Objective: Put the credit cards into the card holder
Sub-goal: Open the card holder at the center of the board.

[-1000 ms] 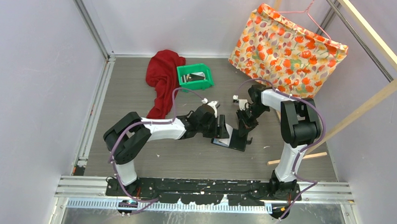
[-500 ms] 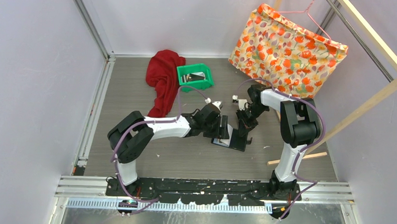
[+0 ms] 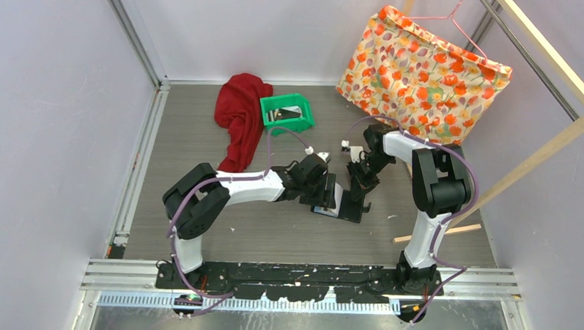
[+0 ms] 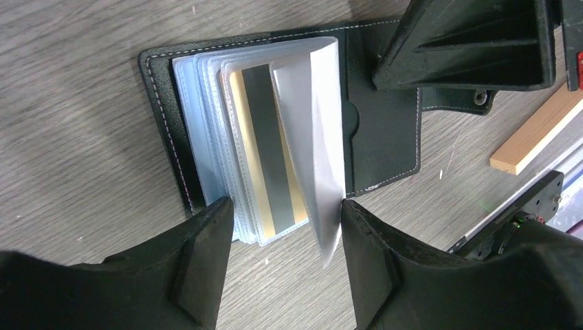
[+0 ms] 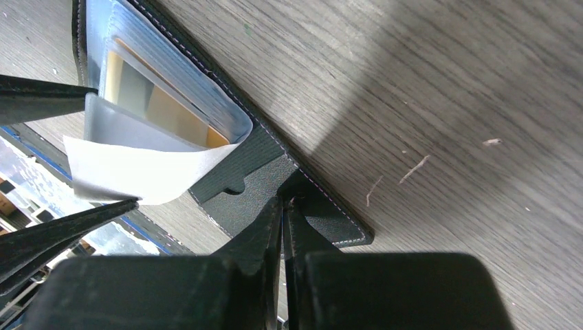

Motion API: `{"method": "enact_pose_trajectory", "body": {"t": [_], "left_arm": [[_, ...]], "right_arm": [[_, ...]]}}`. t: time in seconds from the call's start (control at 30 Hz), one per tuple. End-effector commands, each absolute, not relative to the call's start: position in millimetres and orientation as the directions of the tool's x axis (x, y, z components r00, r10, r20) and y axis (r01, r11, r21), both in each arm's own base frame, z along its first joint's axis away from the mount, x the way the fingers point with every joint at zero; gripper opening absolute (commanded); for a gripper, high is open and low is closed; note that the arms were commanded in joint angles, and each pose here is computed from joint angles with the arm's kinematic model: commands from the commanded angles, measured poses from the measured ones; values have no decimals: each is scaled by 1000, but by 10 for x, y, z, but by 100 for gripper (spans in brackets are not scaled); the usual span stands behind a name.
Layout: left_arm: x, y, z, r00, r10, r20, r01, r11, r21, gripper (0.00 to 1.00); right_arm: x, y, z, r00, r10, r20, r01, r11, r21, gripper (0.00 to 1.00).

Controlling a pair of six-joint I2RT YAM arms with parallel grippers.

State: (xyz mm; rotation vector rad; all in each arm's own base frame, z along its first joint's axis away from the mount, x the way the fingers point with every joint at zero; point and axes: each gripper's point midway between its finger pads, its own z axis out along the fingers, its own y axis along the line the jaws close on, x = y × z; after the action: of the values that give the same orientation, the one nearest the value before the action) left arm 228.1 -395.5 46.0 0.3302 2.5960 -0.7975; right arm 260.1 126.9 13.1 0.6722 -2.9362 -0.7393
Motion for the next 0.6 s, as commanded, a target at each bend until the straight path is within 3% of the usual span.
{"method": "enact_pose_trajectory", "body": {"t": [0.0,0.13,0.4,0.57], "left_arm": [[2231,-4190,604,-896,100,-433,357,742,-567,59],[2204,-4269,550,-911,88,-403,338,721,-605,60],[2322,-4548,1104,-874,-9,-486,397,566,-723,58],[2251,-4741,1170,-899,-7,-438,386,460,-800,58]], "right_arm": [[2640,1101,-20,-889,-456,-45,-439,821,365,10],[2626,1124,-8,-885,-463,-46,-444,811,382,10],[2636,1225,149,-876,-471,-105,-467,772,431,12],[2670,1248,309,-872,-463,-160,-480,745,463,19]]}}
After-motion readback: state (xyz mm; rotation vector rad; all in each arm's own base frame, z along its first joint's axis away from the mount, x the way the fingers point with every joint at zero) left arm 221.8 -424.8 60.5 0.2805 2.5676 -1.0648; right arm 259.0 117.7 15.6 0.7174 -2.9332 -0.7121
